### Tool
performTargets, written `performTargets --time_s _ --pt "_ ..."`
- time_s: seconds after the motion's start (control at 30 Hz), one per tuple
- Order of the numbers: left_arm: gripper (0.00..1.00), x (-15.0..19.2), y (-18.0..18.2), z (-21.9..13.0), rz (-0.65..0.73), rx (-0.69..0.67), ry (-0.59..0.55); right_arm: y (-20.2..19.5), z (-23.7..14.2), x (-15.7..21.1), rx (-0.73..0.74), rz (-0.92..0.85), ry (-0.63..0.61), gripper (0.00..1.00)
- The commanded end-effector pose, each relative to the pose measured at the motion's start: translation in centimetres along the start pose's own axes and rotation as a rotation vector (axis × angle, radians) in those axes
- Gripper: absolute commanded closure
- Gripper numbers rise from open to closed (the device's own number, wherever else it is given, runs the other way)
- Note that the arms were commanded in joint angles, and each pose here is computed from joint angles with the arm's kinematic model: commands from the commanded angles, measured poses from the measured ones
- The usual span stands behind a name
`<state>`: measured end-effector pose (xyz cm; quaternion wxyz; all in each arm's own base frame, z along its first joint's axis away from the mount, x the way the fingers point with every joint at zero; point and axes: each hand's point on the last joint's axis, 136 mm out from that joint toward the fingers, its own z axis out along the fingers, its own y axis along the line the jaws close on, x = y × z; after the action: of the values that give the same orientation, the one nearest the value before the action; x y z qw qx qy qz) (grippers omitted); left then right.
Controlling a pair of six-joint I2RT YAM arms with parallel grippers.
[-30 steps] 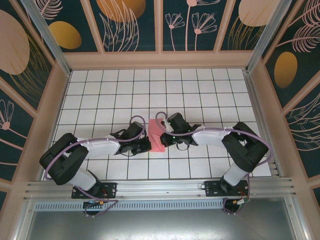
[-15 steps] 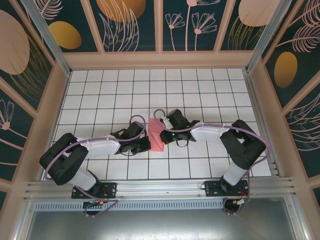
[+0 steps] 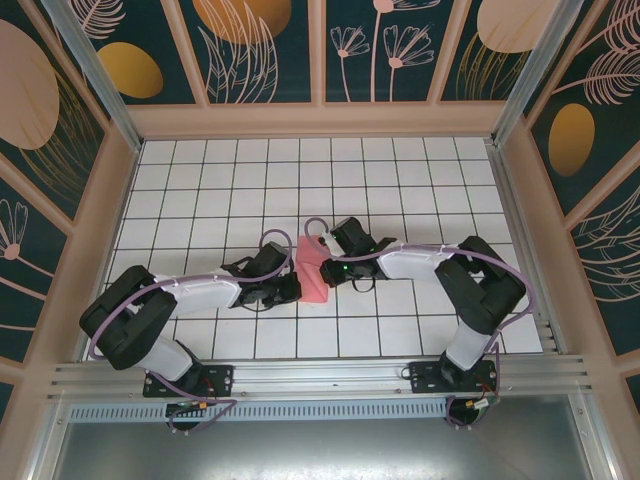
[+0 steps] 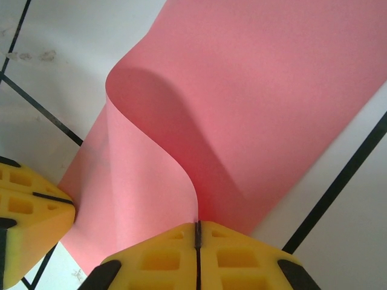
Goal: Fold a paper plane with a square sheet of paper (pick it up from the middle)
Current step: Fold the triangle a second time at the center of the table.
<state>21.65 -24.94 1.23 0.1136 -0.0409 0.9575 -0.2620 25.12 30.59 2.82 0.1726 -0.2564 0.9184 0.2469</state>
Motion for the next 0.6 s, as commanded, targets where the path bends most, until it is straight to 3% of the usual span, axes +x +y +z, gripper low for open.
performTargets --time_s 0.0,0.57 --pt "0.92 0.66 2.35 0.44 0.002 -0.104 0.02 -0.38 0.15 -0.47 0.017 -0.016 0.005 0.9" --pt "0.91 0.68 2.32 0.46 0.002 -0.103 0.021 -0.82 0.42 -0.23 0.032 0.011 0.01 0.9"
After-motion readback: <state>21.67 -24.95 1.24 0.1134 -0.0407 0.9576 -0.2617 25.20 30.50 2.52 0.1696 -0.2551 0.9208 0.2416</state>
